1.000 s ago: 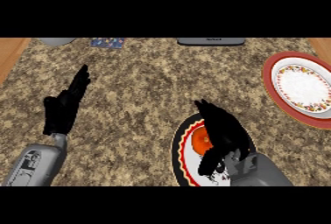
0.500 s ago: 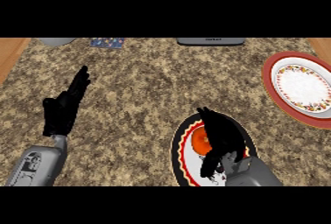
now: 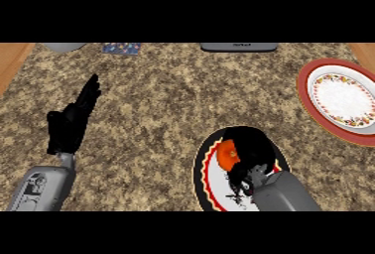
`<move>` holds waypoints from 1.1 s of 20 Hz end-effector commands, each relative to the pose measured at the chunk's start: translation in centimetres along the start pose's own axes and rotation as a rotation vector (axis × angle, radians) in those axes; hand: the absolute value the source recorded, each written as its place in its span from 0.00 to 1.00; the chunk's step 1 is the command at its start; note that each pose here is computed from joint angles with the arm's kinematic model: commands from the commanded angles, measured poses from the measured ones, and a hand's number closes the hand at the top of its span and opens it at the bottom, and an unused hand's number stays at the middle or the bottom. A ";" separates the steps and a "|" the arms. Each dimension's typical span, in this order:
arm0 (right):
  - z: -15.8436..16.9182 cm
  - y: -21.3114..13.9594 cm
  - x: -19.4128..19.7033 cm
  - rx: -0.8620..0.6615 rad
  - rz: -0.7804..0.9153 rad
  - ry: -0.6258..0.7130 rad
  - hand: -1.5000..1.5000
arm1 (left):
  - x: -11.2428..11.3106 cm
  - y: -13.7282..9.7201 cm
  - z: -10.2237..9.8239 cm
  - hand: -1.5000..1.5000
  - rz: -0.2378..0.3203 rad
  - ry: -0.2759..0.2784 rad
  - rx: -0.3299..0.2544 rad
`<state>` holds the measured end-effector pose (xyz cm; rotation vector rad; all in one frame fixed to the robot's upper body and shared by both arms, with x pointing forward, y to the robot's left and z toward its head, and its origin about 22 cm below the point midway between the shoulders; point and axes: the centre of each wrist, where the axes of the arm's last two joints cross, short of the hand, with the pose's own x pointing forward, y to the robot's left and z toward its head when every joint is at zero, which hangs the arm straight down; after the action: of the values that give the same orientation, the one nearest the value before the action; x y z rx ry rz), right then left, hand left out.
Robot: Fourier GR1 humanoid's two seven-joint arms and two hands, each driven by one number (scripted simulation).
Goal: Pick the squash from the plate and place it in the plate
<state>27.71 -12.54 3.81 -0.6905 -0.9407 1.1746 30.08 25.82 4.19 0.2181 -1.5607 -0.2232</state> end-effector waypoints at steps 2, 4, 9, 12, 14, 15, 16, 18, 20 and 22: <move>1.2 1.0 0.0 -0.030 0.017 -0.004 1.00 | -1.1 0.2 0.4 0.50 0.002 0.013 0.013; -0.3 -0.5 -1.2 -0.069 0.000 -0.031 1.00 | -0.6 1.5 0.6 0.50 0.003 0.006 0.002; 1.8 -6.2 -16.3 -0.201 0.008 0.130 1.00 | -0.1 0.8 0.2 0.50 -0.012 0.015 0.061; 3.2 -9.6 -23.5 -0.254 0.009 0.305 1.00 | -0.8 2.1 0.9 0.50 -0.009 0.023 0.095; 4.9 -12.0 -27.4 -0.347 -0.039 0.299 1.00 | -1.0 1.8 1.0 0.50 0.008 0.036 0.097; 5.6 -13.3 -28.8 -0.397 -0.028 0.291 1.00 | -1.2 1.5 0.8 0.50 0.025 0.043 0.094; 6.6 -15.0 -30.0 -0.475 -0.037 0.264 1.00 | -0.6 1.3 0.9 0.50 0.001 0.017 0.091; 8.3 -17.0 -32.0 -0.608 -0.066 0.198 1.00 | -1.1 2.6 1.3 0.50 0.000 0.032 0.086; 10.1 -18.7 -34.0 -0.709 -0.083 0.138 1.00 | -1.6 1.4 1.8 0.50 0.013 0.034 0.064; 11.5 -19.6 -36.3 -0.776 -0.115 0.067 1.00 | -0.8 1.4 1.0 0.50 0.013 0.027 0.055</move>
<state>24.64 -48.43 13.79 -1.1840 -1.1846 0.7352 28.90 27.64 3.49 0.2669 -1.5425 -0.1562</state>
